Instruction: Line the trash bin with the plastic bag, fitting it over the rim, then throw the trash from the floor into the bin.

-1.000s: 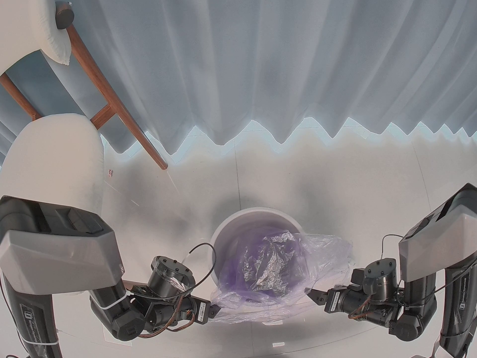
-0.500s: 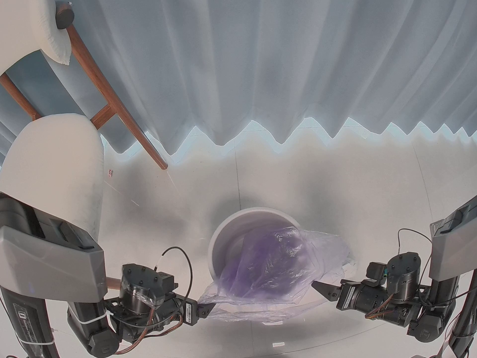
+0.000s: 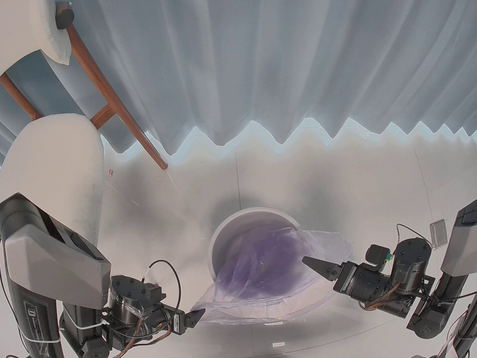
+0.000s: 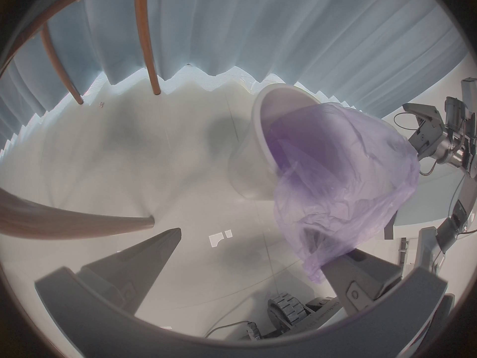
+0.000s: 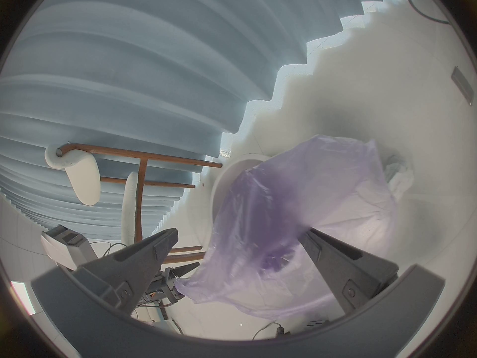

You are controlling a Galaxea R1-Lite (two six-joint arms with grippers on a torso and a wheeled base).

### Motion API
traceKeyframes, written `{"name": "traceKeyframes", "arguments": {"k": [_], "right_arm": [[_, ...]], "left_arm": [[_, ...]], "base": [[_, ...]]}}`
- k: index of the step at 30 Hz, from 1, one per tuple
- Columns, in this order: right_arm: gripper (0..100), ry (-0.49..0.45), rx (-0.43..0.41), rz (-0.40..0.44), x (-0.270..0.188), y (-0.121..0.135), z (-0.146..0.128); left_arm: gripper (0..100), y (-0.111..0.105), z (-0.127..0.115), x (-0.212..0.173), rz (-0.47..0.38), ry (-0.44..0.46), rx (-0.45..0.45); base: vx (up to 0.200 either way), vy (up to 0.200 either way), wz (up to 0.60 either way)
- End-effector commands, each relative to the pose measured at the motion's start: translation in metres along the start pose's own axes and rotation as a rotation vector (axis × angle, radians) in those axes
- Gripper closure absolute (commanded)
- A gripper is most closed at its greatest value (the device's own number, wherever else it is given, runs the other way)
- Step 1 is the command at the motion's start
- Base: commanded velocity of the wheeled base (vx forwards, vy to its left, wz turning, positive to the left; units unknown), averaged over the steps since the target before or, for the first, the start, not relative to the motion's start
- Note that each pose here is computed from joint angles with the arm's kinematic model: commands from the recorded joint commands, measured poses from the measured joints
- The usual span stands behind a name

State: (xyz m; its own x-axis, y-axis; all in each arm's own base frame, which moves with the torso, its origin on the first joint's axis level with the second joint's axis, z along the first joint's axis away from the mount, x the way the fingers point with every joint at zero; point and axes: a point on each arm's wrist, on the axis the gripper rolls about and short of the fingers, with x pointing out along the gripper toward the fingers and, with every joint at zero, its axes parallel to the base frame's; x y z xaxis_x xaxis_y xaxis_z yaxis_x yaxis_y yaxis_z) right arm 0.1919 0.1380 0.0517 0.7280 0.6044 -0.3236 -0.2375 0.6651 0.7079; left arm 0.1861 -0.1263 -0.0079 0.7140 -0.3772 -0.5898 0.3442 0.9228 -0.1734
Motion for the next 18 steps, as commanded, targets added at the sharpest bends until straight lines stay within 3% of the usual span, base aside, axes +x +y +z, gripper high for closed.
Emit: {"name": "traceKeyframes", "arguments": {"k": [1,13,14,18], "right_arm": [[0,-0.009,-0.003,0.031,0.019,0.004,0.0],[0,-0.067,-0.017,0.066,0.044,0.011,0.006],[100,-0.077,-0.019,0.062,0.046,0.013,0.005],[100,-0.108,-0.021,0.023,0.046,0.014,0.001]], "left_arm": [[0,0.005,0.002,0.003,0.032,-0.012,-0.016],[0,0.004,0.016,-0.008,0.008,-0.081,-0.041],[0,0.003,0.016,-0.008,-0.002,-0.078,-0.038],[0,0.001,0.015,-0.008,-0.009,-0.075,-0.032]], "base": [[0.0,0.0,0.0],[0.0,0.0,0.0],[0.0,0.0,0.0],[0.0,0.0,0.0]]}}
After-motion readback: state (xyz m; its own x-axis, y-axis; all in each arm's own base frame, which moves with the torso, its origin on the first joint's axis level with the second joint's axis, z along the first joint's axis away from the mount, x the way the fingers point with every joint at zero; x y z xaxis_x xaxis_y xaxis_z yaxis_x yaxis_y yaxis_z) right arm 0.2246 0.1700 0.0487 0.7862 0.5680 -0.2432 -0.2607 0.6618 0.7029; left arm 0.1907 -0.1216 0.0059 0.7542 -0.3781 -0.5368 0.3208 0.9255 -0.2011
